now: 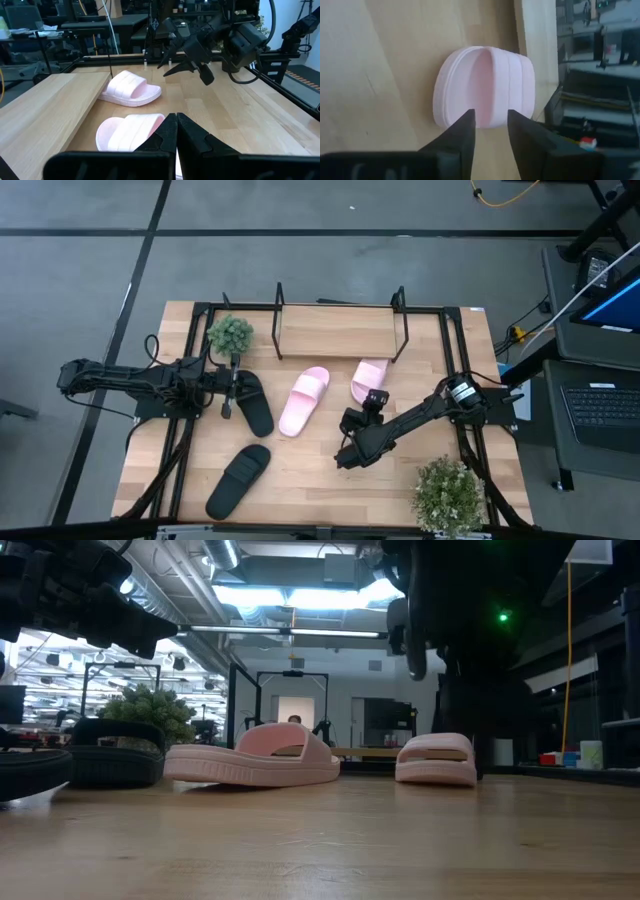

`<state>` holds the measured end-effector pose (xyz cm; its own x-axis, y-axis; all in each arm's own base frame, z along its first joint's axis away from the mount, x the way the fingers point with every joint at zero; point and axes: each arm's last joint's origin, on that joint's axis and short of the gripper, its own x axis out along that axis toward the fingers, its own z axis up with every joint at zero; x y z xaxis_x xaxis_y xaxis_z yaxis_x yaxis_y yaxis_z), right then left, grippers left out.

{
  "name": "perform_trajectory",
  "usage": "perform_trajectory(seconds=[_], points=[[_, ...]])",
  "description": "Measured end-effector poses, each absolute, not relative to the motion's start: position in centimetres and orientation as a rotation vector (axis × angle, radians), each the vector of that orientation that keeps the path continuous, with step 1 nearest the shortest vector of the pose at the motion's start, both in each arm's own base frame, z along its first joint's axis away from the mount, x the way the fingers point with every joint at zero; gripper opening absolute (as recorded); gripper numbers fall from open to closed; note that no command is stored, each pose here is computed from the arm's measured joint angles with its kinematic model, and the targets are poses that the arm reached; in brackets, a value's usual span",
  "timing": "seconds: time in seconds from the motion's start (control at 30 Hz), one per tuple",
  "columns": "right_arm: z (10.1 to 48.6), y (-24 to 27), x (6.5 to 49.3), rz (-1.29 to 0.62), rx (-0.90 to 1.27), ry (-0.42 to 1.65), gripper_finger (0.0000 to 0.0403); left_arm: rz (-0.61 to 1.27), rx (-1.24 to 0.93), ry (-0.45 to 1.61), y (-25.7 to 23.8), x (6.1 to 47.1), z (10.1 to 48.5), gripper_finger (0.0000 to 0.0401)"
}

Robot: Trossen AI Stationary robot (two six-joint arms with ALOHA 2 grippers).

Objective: Pick and place slides into the shelf
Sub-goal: Put the right pink slides on the shelf

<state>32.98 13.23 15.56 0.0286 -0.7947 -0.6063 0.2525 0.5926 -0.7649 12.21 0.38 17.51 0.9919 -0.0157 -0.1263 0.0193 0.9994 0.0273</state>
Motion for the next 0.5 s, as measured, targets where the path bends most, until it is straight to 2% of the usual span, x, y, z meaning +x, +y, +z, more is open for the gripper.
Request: perform_trajectory(seconds=[0.17,0.5], points=[[15.7,13.2,33.1,-0.967,-0.43,1.188,0.0148,-0.018,0.03,0.126,0.4,12.2,17.5,0.0],[13.2,12.5,31.6,-0.988,-0.459,1.194,0.019,-0.018,0.03,0.13,0.4,12.2,17.5,0.0]])
